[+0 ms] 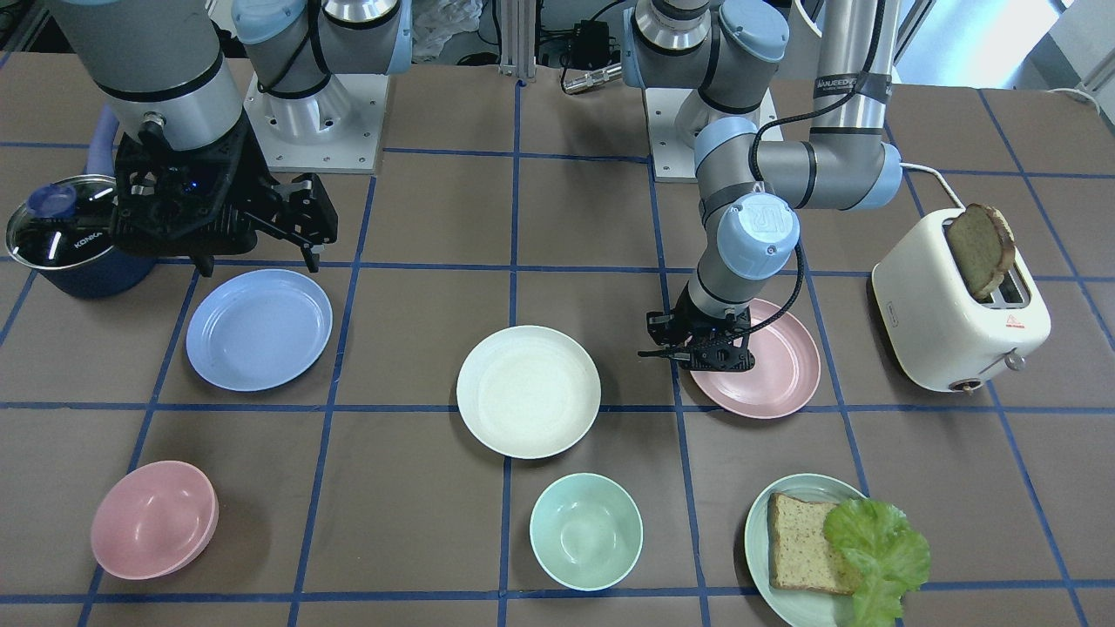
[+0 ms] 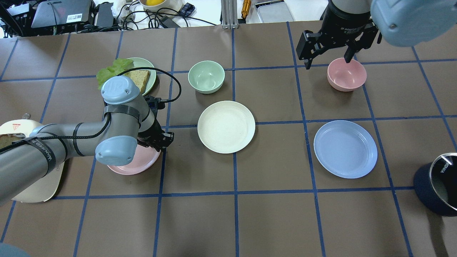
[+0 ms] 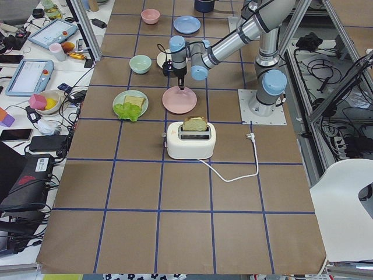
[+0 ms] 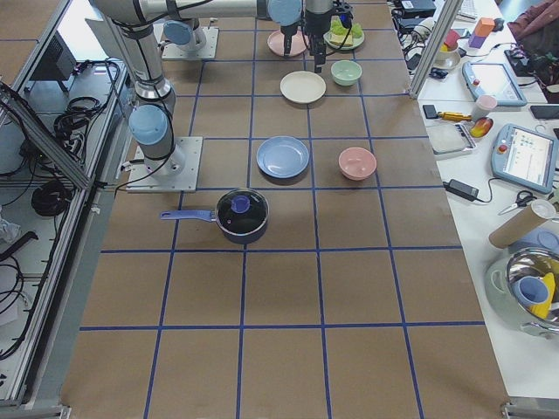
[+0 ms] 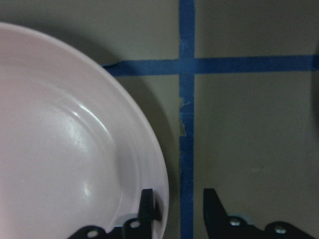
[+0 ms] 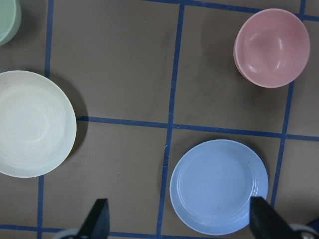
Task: Stack three plates with pink and blue
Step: 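Carry the pink plate with the left gripper onto the cream plate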
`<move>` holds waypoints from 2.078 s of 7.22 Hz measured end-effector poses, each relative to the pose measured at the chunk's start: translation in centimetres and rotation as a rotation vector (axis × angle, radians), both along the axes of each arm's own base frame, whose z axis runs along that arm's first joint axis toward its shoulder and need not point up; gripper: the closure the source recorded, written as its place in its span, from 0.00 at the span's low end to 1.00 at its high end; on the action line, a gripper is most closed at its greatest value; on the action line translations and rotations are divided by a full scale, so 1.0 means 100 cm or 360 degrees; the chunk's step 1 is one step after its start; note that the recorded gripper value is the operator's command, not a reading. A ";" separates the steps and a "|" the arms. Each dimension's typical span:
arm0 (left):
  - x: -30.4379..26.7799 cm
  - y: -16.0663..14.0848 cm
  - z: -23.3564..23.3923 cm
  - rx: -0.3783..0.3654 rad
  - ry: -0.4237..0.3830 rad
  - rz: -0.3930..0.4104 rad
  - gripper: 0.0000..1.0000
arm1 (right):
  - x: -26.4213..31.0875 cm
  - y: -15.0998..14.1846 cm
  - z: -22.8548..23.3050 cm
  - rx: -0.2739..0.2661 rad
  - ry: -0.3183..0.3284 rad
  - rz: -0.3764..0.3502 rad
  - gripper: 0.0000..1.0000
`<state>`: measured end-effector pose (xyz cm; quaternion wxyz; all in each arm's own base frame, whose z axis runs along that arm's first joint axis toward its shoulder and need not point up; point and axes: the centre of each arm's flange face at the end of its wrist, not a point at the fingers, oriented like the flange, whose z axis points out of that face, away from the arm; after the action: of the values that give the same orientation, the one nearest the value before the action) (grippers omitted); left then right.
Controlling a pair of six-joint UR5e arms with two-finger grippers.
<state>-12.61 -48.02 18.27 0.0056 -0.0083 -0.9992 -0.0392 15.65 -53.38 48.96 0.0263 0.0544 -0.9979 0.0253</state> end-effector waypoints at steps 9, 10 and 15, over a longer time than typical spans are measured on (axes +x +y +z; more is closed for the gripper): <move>-0.123 -0.035 0.097 -0.0074 -0.0106 -0.0053 1.00 | 0.000 0.000 0.000 -0.0002 0.0002 0.0003 0.00; -0.144 -0.042 0.104 -0.0086 -0.0098 0.0001 1.00 | 0.000 0.000 0.000 -0.0001 0.0002 0.0003 0.00; -0.238 -0.077 0.108 -0.0100 0.0030 0.0174 1.00 | 0.000 0.000 -0.001 0.0003 0.0001 0.0003 0.00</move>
<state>-36.40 -55.73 29.03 0.0168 0.0457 -0.9988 -0.0075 15.64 -53.40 48.84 0.0266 0.0554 -0.9978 0.0244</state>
